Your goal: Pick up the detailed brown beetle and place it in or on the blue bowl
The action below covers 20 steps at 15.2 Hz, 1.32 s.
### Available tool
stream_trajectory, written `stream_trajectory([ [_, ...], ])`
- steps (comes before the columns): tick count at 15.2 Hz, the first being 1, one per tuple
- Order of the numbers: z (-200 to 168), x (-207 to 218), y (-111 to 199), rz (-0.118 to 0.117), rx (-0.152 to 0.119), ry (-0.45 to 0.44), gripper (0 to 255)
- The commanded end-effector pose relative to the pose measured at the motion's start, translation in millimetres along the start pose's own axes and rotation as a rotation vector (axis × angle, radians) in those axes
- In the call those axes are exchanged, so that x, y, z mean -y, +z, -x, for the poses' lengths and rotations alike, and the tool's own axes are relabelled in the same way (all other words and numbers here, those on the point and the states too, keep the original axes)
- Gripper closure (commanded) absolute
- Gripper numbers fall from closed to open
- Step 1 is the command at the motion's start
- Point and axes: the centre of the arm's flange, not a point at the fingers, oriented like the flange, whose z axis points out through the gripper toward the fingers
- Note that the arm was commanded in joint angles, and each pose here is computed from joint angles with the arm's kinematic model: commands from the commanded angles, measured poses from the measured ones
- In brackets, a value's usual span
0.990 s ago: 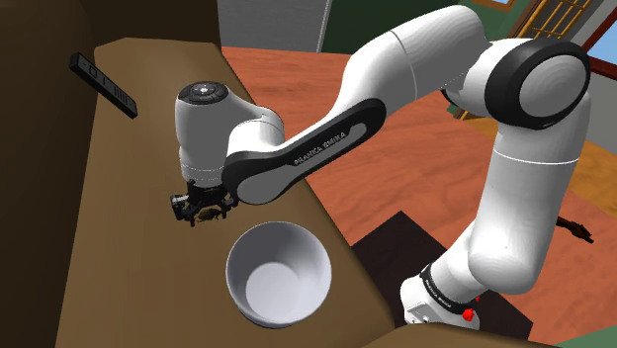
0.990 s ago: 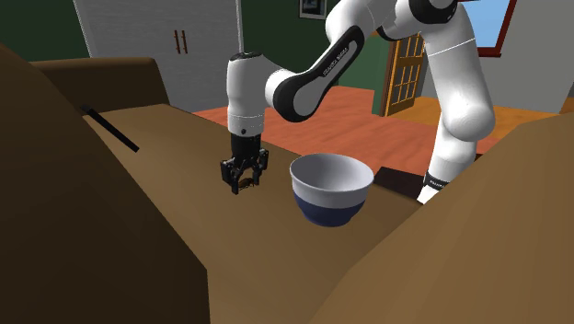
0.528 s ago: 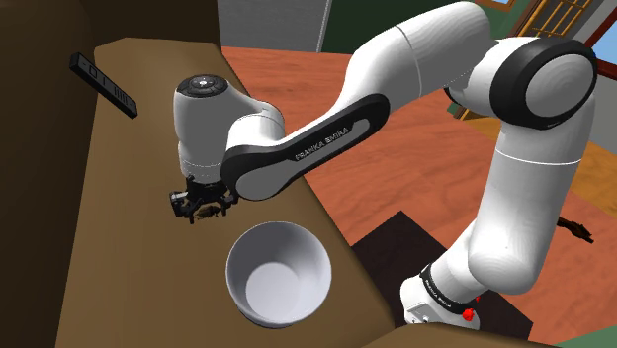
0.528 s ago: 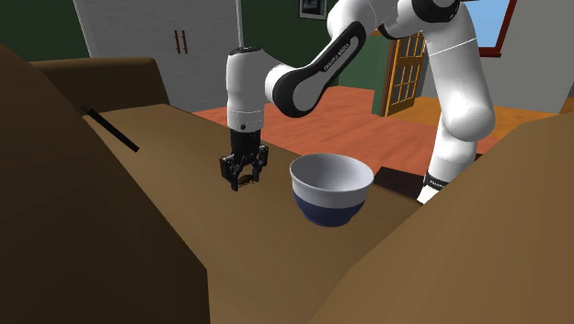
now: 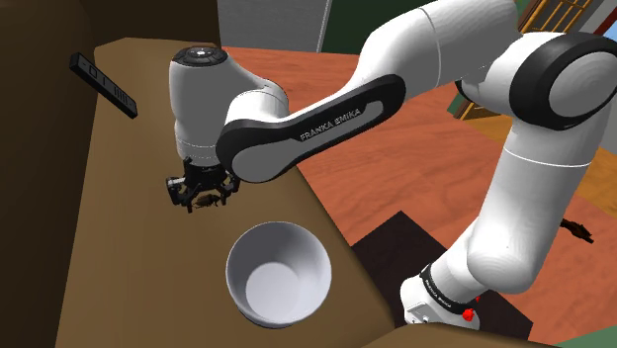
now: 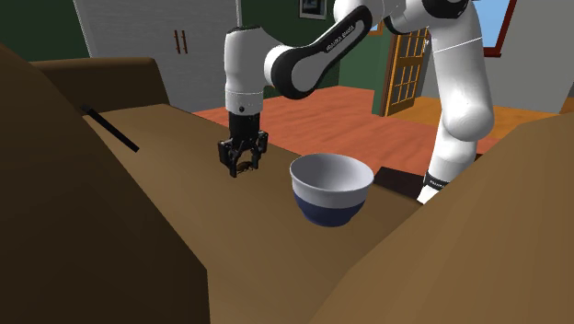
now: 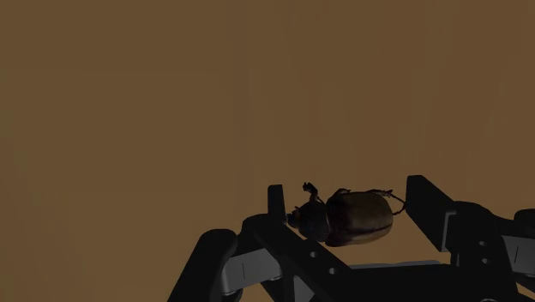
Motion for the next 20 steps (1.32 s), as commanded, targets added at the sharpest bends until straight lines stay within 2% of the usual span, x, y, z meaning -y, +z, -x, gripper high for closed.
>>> stream_trajectory([
  [1,-1,0,-11,0.0,0.0,0.0,255],
  [20,-10,2,-111,0.0,0.0,0.0,255],
])
